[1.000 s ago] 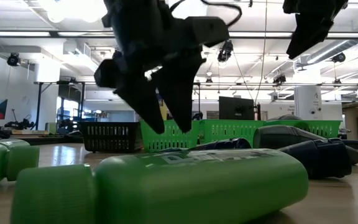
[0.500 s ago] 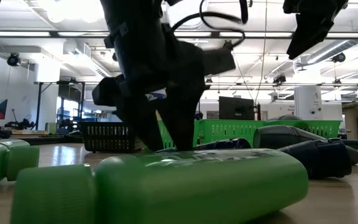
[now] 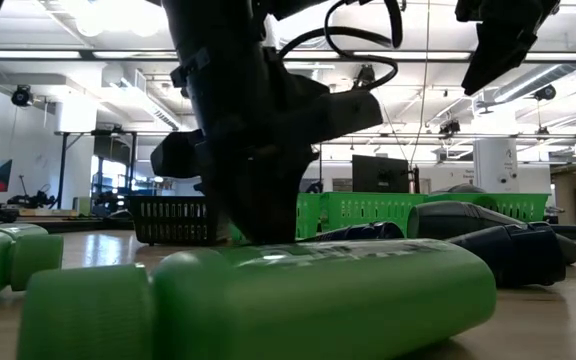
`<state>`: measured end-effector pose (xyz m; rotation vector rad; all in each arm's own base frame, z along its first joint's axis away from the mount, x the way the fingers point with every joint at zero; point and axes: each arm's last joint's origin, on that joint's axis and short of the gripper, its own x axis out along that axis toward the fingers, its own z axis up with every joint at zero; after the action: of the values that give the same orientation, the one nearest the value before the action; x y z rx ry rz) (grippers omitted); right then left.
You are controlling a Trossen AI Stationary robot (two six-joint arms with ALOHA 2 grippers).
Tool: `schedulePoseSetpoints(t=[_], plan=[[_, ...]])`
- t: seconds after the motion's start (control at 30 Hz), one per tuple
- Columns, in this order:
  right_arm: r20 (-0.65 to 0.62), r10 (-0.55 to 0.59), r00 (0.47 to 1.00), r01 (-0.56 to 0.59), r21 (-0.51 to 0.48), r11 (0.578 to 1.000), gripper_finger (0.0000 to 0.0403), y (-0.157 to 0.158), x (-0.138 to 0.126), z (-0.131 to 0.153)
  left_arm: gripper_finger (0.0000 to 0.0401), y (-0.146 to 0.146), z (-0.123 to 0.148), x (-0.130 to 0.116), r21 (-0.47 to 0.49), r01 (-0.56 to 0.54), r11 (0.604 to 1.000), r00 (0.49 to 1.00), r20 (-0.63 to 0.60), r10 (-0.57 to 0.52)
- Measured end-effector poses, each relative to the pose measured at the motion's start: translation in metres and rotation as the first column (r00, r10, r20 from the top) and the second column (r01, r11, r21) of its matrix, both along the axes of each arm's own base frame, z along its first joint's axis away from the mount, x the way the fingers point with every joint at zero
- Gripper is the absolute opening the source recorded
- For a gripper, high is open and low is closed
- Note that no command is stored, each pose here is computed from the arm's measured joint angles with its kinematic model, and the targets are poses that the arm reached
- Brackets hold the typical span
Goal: Pick & Place Travel size toiletries
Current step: Put the razor into the left green bin
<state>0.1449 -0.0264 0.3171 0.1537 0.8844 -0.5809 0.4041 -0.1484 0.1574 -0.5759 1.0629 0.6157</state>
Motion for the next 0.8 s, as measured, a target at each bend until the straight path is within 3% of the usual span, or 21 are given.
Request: schedulePoseSetpoints(t=[0.2,0.3,0.43,0.53,0.6,0.8], plan=[[0.0,0.001,1.0,-0.001,0.0,1.0,0.0239,0.0,0.0,0.0,0.0033,0.014,0.021,-0.004,-0.015,-0.073,0.997,0.997,0.017,0.073],[0.005,0.0,1.0,0.0,-0.001,1.0,0.0233,0.0,-0.001,0.001,0.0033,0.027,0.038,-0.009,-0.006,-0.185,0.983,0.982,0.038,0.185],[0.016,-0.002,1.0,0.002,-0.001,1.0,0.0228,0.0,-0.003,0.002,0.0033,0.054,0.067,-0.013,-0.039,-0.436,0.899,0.884,0.169,0.436],[0.027,-0.009,1.0,0.009,0.003,1.0,0.0226,0.0,-0.004,0.003,0.0033,0.081,0.085,-0.012,-0.053,-0.554,0.831,0.794,0.266,0.547],[0.029,-0.009,1.0,0.009,0.003,1.0,0.0226,0.0,-0.005,0.003,0.0033,0.101,0.087,-0.01,-0.033,-0.579,0.814,0.777,0.282,0.564],[0.042,-0.02,0.999,0.02,0.01,1.0,0.0239,0.0,-0.005,0.003,0.0033,0.158,0.084,-0.002,0.071,-0.57,0.818,0.802,0.263,0.536]])
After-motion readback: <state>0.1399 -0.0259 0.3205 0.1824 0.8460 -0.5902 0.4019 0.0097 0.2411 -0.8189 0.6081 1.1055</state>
